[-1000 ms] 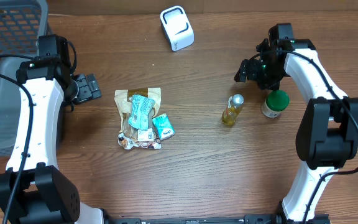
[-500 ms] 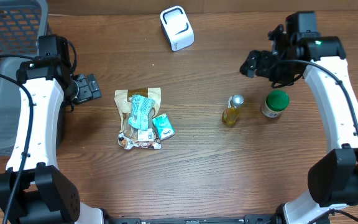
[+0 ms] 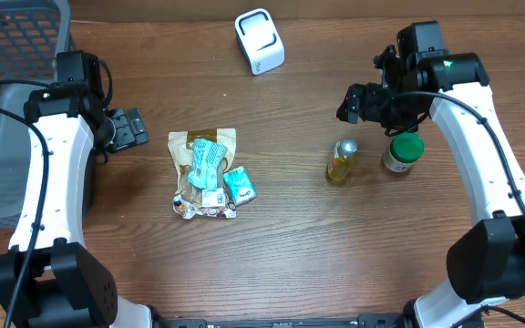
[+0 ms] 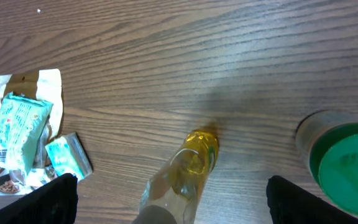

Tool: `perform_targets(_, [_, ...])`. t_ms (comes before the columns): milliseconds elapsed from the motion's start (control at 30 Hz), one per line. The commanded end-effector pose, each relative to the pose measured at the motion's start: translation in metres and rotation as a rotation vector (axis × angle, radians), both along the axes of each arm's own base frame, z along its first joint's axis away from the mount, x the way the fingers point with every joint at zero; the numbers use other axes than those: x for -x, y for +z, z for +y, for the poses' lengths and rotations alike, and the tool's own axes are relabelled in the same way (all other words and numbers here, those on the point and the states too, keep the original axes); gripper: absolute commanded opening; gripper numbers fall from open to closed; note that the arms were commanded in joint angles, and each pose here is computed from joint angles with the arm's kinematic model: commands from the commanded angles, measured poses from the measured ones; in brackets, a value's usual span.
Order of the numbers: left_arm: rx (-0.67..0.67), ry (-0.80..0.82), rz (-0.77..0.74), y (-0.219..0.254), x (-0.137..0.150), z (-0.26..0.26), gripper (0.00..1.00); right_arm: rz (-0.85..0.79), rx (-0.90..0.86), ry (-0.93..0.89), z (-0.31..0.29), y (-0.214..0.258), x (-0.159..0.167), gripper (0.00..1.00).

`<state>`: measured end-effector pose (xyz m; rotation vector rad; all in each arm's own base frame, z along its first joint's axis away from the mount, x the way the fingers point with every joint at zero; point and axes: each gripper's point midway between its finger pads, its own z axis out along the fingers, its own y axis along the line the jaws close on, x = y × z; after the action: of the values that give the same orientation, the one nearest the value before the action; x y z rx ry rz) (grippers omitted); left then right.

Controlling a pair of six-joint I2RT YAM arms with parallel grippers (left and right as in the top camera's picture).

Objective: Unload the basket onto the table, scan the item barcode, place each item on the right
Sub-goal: 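Move the right gripper left over the yellow oil bottle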

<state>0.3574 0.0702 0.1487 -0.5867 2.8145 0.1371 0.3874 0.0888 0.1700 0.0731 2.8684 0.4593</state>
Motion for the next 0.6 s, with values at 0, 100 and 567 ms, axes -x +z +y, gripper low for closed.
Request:
perform_targets(0, [-0.020, -0.006, -0.032, 0.012, -0.003, 0.003, 0.99, -0.071, -0.013, 0.016, 0.005, 0.028, 0.006, 0.94])
perform_targets(100, [-0.020, -0.006, -0.032, 0.012, -0.003, 0.003, 1.00, -0.078, -0.015, 0.047, 0.017, 0.033, 0.012, 0.94])
perform_targets(567, [-0.020, -0.006, -0.032, 0.012, -0.003, 0.003, 1.00, -0.036, 0.301, -0.014, 0.038, 0.015, 0.043, 1.00])
